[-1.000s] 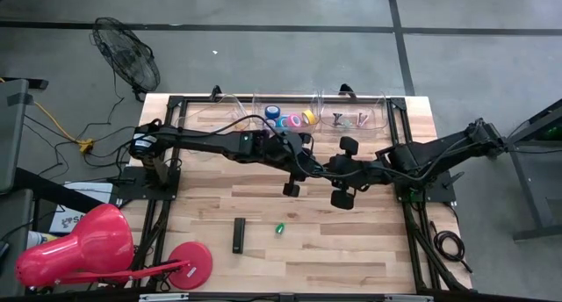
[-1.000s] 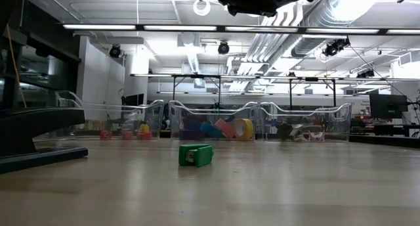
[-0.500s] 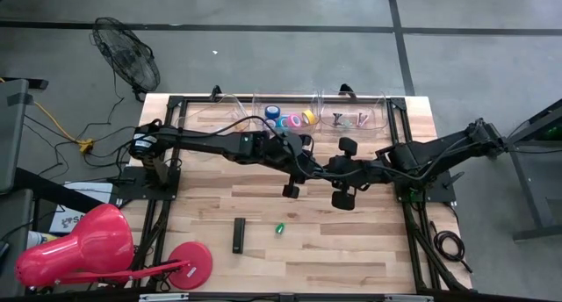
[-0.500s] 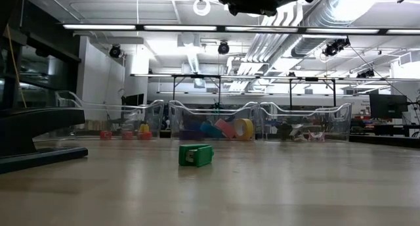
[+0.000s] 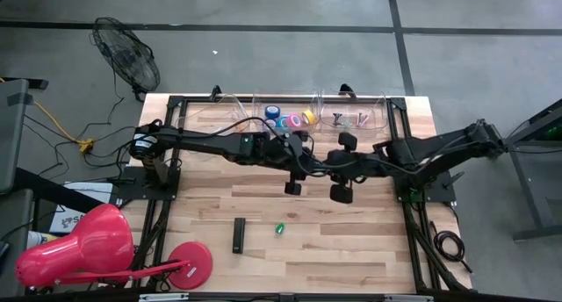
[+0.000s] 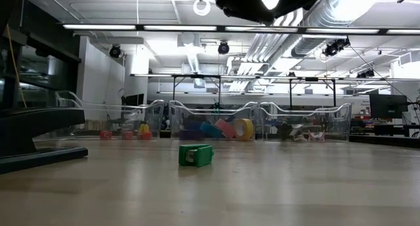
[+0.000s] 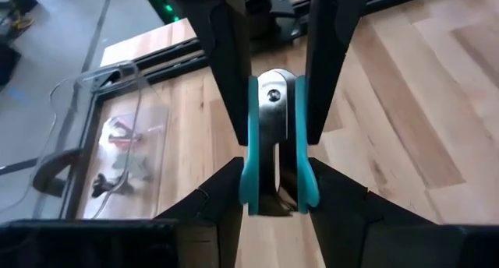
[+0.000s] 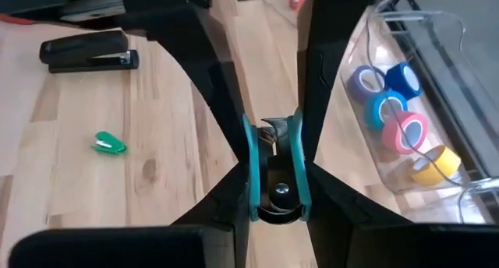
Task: Pick and place Stapler, Stapler remover, tape
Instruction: Put the blue staple remover into the right transparent bin, then put the green stapler into the left transparent bin
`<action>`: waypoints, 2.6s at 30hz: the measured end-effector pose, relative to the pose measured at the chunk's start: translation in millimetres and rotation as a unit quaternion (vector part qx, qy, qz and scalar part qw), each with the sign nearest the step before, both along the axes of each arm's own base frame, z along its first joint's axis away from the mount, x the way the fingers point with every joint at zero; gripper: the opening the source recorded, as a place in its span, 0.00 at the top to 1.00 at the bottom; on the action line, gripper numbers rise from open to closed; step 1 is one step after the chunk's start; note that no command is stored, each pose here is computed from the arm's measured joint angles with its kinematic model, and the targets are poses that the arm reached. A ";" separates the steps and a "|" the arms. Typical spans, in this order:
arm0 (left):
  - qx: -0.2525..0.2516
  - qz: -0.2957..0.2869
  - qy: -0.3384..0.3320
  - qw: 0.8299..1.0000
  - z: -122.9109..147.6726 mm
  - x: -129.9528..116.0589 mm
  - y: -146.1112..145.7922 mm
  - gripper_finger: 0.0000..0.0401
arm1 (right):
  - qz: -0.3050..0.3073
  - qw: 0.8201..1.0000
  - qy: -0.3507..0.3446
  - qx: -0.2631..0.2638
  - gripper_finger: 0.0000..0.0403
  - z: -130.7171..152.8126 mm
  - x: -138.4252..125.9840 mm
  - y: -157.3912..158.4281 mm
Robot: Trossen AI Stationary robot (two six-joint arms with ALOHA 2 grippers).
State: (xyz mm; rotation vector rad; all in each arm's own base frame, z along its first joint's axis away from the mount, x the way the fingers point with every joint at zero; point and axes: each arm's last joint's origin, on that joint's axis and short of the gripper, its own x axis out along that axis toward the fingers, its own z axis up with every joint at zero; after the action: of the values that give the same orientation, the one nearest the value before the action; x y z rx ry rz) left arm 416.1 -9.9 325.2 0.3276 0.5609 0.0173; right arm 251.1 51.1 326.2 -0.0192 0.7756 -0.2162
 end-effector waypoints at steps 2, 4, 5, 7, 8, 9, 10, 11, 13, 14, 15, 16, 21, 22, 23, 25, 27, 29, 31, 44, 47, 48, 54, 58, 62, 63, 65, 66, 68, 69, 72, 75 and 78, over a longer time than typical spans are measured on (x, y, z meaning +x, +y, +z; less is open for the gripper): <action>0.003 0.003 0.003 1.000 -0.4 -0.3 0.2 0.68 | 0.000 1.000 0.007 0.007 0.79 -0.6 0.0 -3.9; 0.011 0.003 0.008 1.000 -1.1 -0.7 0.5 0.65 | -0.002 1.000 0.017 0.015 0.79 -1.8 -0.6 -8.2; 0.016 0.004 0.012 1.000 -1.7 -1.2 0.9 0.64 | -0.005 0.999 0.028 0.018 0.79 -3.2 -1.7 -10.8; 0.022 0.012 0.017 1.000 -2.5 -1.8 2.0 0.62 | -0.014 0.998 0.053 0.020 0.79 -7.0 -4.5 -16.3; 0.027 0.021 0.021 0.999 -3.1 -2.3 2.8 0.60 | -0.021 0.998 0.059 0.021 0.79 -7.7 -5.2 -19.2; 0.035 0.031 0.028 0.999 -4.1 -3.1 3.5 0.59 | -0.029 0.997 0.069 0.020 0.79 -8.8 -6.4 -22.3; 0.042 0.041 0.035 0.998 -5.1 -4.0 4.3 0.58 | -0.038 0.996 0.082 0.020 0.79 -10.3 -8.3 -26.0; 0.049 0.051 0.042 0.997 -6.2 -5.0 6.1 0.56 | -0.048 0.994 0.094 0.018 0.79 -11.6 -10.0 -30.1; 0.053 0.063 0.063 0.995 -9.0 -7.7 10.3 0.55 | -0.071 0.992 0.105 0.018 0.79 -12.7 -11.5 -38.8; 0.048 0.069 0.073 0.994 -9.8 -9.6 13.5 0.54 | -0.083 0.990 0.110 0.018 0.79 -13.3 -12.3 -43.8; 0.039 0.076 0.083 0.993 -9.8 -12.8 17.3 0.54 | -0.096 0.988 0.117 0.020 0.79 -14.0 -13.5 -49.6; 0.028 0.084 0.093 0.992 -9.9 -15.6 21.9 0.54 | -0.110 0.986 0.123 0.020 0.79 -14.6 -14.6 -55.8; -0.050 0.128 0.144 0.980 -16.9 -27.7 52.0 0.54 | -0.209 0.969 0.133 0.014 0.79 -15.6 -21.5 -93.7; -0.065 0.135 0.149 0.977 -17.2 -30.0 58.6 0.54 | -0.225 0.965 0.133 0.016 0.79 -15.6 -23.2 -101.7; -0.079 0.141 0.151 0.975 -16.8 -32.0 65.0 0.54 | -0.243 0.961 0.133 0.018 0.79 -15.7 -25.4 -110.1; -0.103 0.146 0.167 0.970 -18.4 -36.9 76.3 0.54 | -0.277 0.952 0.132 0.023 0.79 -15.6 -30.0 -126.0; -0.117 0.153 0.182 0.964 -20.6 -41.1 85.9 0.54 | -0.310 0.941 0.131 0.031 0.79 -15.7 -36.0 -141.9; -0.115 0.156 0.191 0.962 -21.7 -44.6 95.0 0.54 | -0.339 0.931 0.129 0.045 0.79 -15.8 -43.1 -157.4; -0.111 0.157 0.195 0.962 -24.4 -47.0 103.9 0.54 | -0.364 0.921 0.126 0.062 0.79 -16.8 -49.8 -171.9; -0.142 0.149 0.213 0.955 -39.0 -69.1 158.0 0.54 | -0.434 0.872 0.169 0.151 0.79 -60.3 -58.7 -248.8; -0.150 0.150 0.210 0.955 -38.9 -74.0 169.0 0.54 | -0.441 0.861 0.188 0.171 0.79 -75.2 -57.8 -260.9; -0.155 0.151 0.208 0.954 -38.9 -75.6 172.1 0.54 | -0.442 0.858 0.196 0.175 0.79 -80.0 -57.5 -264.2; -0.171 0.141 0.213 0.951 -40.0 -84.1 184.5 0.54 | -0.440 0.847 0.215 0.205 0.79 -104.5 -52.0 -279.1; -0.168 0.136 0.213 0.953 -40.0 -86.5 188.8 0.54 | -0.444 0.843 0.217 0.210 0.79 -115.0 -49.0 -285.8; -0.166 0.126 0.212 0.955 -40.0 -87.2 190.0 0.54 | -0.459 0.834 0.227 0.205 0.79 -124.5 -49.4 -292.3; -0.167 0.125 0.212 0.955 -40.0 -87.1 190.0 0.54 | -0.461 0.832 0.230 0.205 0.79 -126.2 -49.5 -293.2; -0.166 0.125 0.212 0.955 -40.0 -86.9 189.8 0.54 | -0.464 0.829 0.233 0.206 0.79 -128.3 -50.2 -294.6; -0.166 0.123 0.211 0.955 -39.9 -86.9 189.8 0.54 | -0.467 0.828 0.232 0.206 0.78 -128.5 -50.1 -294.7; -0.166 0.118 0.209 0.956 -39.7 -86.5 189.7 0.54 | -0.476 0.824 0.230 0.205 0.71 -128.5 -50.3 -294.9; -0.167 0.115 0.207 0.957 -39.6 -86.3 189.6 0.54 | -0.481 0.821 0.230 0.203 0.66 -128.5 -50.5 -295.0; -0.172 0.110 0.205 0.957 -39.5 -86.1 189.2 0.54 | -0.489 0.818 0.231 0.195 0.52 -128.4 -50.9 -295.3; -0.172 0.110 0.206 0.957 -39.5 -86.1 189.2 0.54 | -0.487 0.819 0.230 0.198 0.41 -128.3 -50.9 -295.3; -0.174 0.111 0.207 0.956 -39.7 -86.3 189.1 0.54 | -0.493 0.818 0.218 0.202 0.35 -123.4 -51.7 -293.8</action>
State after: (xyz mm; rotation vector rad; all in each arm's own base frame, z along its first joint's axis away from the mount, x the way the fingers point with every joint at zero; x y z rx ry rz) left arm 329.8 179.2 285.5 -0.0825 0.9992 0.0663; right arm 199.4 -242.7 202.8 0.7854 1.2304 -1.0610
